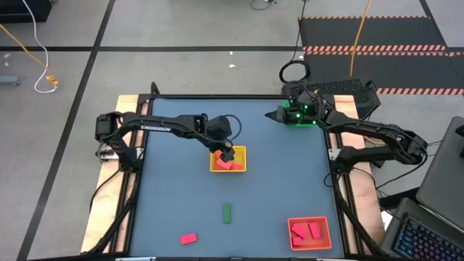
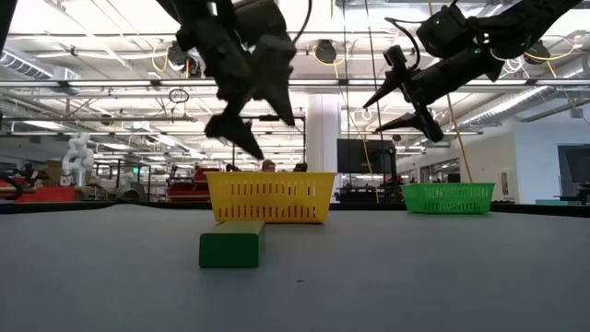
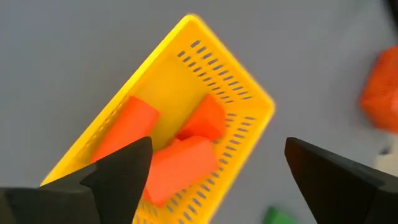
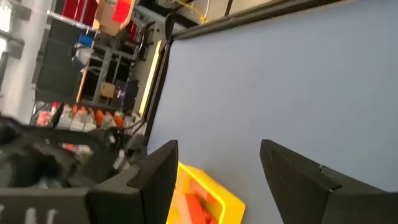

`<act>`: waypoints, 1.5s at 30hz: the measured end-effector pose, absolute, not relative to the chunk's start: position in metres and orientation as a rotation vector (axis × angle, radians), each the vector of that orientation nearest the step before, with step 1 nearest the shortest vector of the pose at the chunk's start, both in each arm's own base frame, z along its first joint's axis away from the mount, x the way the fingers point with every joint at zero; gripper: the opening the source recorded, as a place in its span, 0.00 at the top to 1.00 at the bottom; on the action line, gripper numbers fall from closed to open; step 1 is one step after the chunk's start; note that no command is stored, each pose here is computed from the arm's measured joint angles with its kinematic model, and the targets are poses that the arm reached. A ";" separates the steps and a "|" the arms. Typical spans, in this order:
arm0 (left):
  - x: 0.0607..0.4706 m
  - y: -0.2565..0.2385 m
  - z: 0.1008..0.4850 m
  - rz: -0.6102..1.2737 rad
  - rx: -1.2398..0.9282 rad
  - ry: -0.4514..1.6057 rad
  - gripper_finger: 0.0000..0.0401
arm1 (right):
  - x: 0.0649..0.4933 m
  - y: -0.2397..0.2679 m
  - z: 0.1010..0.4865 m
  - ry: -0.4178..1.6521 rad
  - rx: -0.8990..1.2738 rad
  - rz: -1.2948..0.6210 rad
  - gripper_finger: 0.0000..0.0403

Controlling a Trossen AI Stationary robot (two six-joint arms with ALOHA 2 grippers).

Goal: Sort & place blocks by color
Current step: Put the red block into the orange basket

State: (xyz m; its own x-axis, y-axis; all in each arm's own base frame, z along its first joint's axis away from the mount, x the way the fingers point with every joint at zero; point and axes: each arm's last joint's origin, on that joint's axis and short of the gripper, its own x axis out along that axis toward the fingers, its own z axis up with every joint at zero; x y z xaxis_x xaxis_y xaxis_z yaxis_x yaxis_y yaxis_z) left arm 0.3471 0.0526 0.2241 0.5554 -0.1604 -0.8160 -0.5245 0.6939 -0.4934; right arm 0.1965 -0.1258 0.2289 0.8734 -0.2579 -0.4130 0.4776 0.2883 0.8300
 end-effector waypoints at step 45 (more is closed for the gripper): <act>0.283 -0.188 0.312 0.191 -1.198 1.004 0.46 | 0.238 -0.006 0.274 0.213 0.860 0.540 0.45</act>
